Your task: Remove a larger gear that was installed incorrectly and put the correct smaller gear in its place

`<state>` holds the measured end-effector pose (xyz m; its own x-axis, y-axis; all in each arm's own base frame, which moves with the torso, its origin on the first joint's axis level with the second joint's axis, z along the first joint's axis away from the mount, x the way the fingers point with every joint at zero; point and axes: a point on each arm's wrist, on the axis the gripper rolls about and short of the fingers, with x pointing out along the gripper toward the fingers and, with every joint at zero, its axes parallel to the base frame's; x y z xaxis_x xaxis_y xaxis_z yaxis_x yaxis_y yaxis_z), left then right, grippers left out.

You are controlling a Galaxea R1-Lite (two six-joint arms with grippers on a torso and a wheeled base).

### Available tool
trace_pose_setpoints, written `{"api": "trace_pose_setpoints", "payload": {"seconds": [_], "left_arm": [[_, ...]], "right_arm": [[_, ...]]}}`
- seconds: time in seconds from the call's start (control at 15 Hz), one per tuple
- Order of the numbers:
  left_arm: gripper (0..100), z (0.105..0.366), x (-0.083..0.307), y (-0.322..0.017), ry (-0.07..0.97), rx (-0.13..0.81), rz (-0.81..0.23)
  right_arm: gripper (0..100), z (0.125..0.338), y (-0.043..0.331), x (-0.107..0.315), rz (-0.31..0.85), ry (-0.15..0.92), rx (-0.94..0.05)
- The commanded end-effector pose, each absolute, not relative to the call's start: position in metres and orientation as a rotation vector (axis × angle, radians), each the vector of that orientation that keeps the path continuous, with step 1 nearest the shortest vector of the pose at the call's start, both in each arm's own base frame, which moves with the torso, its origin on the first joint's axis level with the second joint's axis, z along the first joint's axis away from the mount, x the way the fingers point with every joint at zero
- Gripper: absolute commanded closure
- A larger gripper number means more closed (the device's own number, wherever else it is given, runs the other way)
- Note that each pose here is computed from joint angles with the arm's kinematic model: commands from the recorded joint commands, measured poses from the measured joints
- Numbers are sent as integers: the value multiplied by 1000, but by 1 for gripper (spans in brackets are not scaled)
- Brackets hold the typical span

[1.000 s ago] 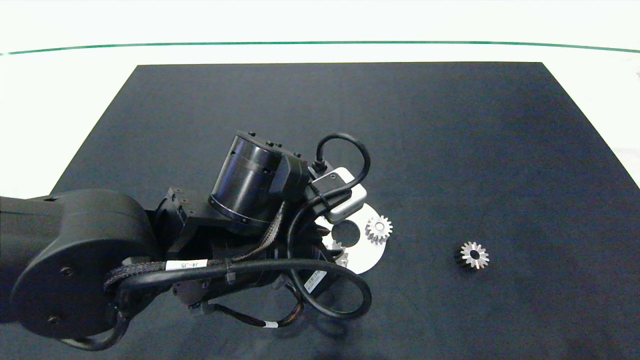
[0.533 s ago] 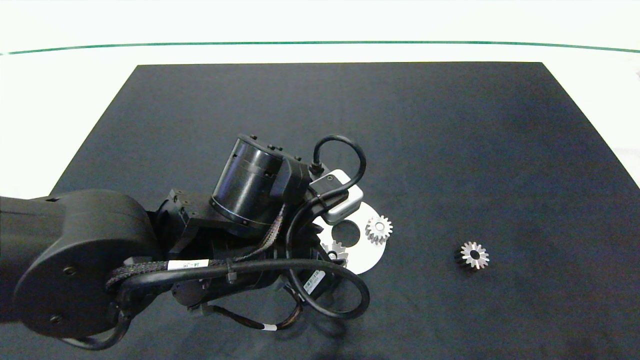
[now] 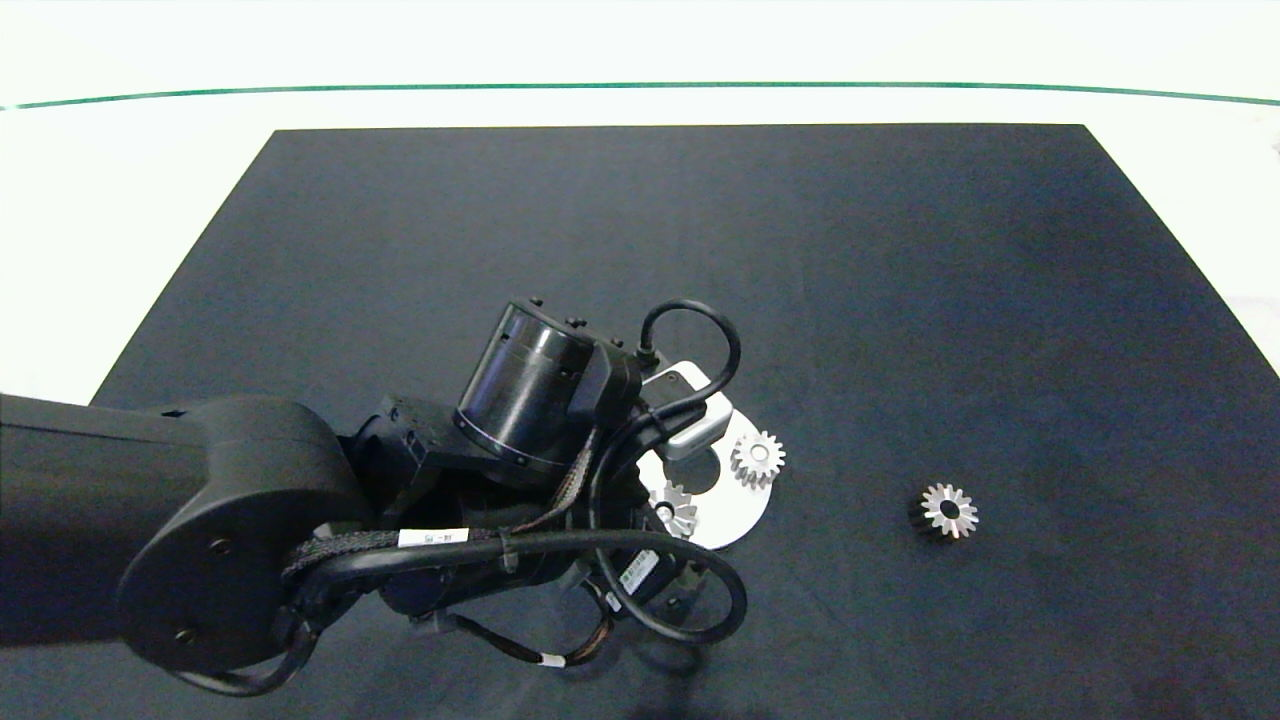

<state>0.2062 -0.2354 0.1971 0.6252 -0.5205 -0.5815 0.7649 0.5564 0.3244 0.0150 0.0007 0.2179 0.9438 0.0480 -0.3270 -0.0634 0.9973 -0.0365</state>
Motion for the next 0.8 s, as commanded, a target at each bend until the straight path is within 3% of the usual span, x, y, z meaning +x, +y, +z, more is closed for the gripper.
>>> {"api": "trace_pose_setpoints", "payload": {"seconds": [0.07, 0.8], "left_arm": [[0, 188, 213, -241, 457, 599, -788], [0, 167, 219, -245, 451, 587, -778]], "right_arm": [[0, 217, 1, 15, 58, 336, -47], [0, 217, 1, 15, 58, 339, -47]]}}
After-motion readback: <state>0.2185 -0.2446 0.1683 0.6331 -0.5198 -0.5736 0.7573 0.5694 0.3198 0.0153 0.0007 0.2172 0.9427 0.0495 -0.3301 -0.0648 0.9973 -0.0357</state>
